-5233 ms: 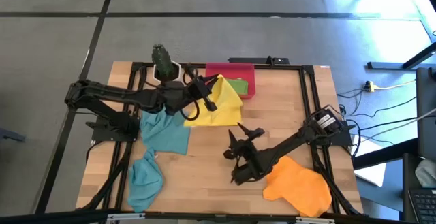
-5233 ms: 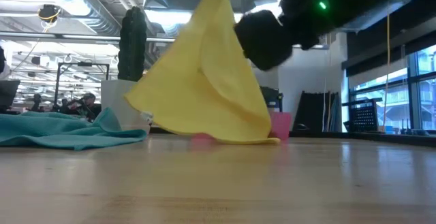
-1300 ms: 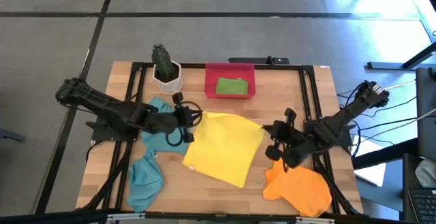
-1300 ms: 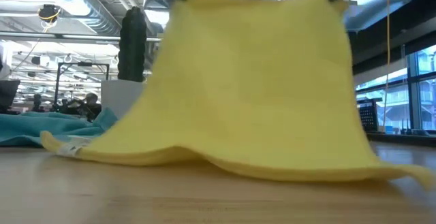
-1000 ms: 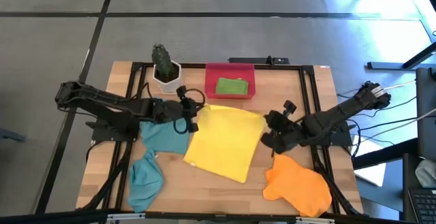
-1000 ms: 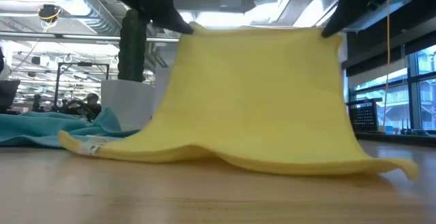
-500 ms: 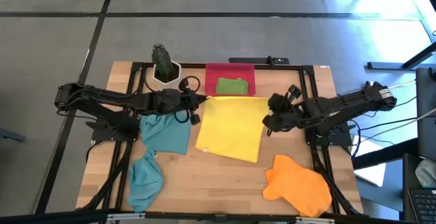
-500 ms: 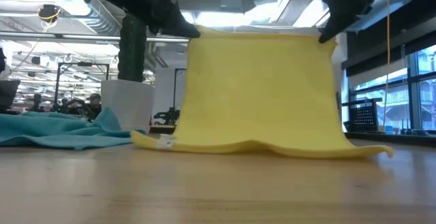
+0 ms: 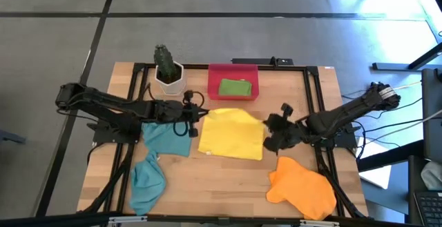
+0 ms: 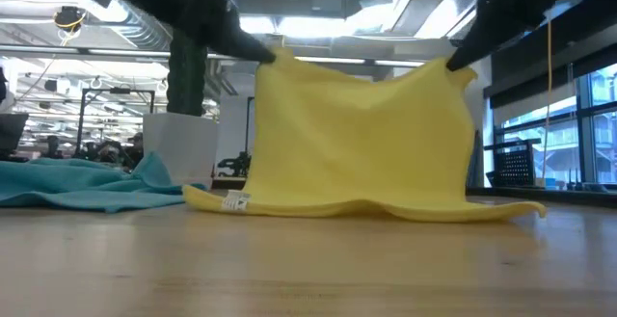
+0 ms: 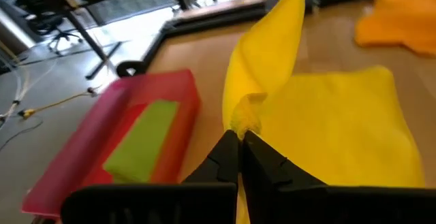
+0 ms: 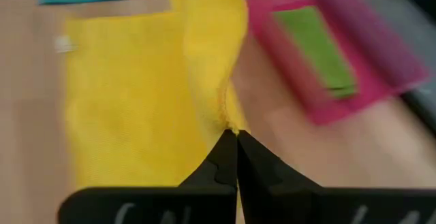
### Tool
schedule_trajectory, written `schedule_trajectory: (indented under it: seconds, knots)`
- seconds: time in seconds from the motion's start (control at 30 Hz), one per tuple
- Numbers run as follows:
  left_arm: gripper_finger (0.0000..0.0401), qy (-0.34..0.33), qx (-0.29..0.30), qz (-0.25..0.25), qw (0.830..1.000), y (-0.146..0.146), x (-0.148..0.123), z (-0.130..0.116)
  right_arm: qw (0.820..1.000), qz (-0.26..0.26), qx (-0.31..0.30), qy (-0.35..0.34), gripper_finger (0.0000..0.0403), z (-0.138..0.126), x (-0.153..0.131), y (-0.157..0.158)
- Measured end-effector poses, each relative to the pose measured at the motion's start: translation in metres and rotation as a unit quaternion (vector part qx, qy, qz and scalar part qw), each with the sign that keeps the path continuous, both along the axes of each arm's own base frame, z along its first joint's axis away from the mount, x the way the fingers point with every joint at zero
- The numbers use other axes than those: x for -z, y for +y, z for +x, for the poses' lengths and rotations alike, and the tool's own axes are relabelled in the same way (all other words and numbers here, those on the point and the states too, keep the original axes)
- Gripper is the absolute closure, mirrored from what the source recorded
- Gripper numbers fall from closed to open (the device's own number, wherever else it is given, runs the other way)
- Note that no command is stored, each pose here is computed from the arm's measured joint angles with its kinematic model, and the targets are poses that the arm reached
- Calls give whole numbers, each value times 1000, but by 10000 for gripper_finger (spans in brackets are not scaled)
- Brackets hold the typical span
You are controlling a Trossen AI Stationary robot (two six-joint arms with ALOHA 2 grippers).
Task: Fold microfiber towels
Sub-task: Fold the yellow microfiber towel
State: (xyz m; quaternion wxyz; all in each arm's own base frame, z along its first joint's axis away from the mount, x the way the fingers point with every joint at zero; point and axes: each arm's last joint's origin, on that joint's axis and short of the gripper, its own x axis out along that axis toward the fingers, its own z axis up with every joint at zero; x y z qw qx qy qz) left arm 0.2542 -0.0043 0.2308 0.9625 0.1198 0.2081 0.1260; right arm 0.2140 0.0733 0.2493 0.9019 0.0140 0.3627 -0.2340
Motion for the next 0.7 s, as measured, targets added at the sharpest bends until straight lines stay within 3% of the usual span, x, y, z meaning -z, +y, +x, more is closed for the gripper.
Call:
schedule_trajectory:
  seconds: [0.43,0.7]
  knots:
    - [401,40,74,16,996,-33,43,-22,986,104,-118,-47,403,-9,40,34]
    - [401,20,83,23,996,-37,46,-25,989,93,-107,-39,403,-14,49,33]
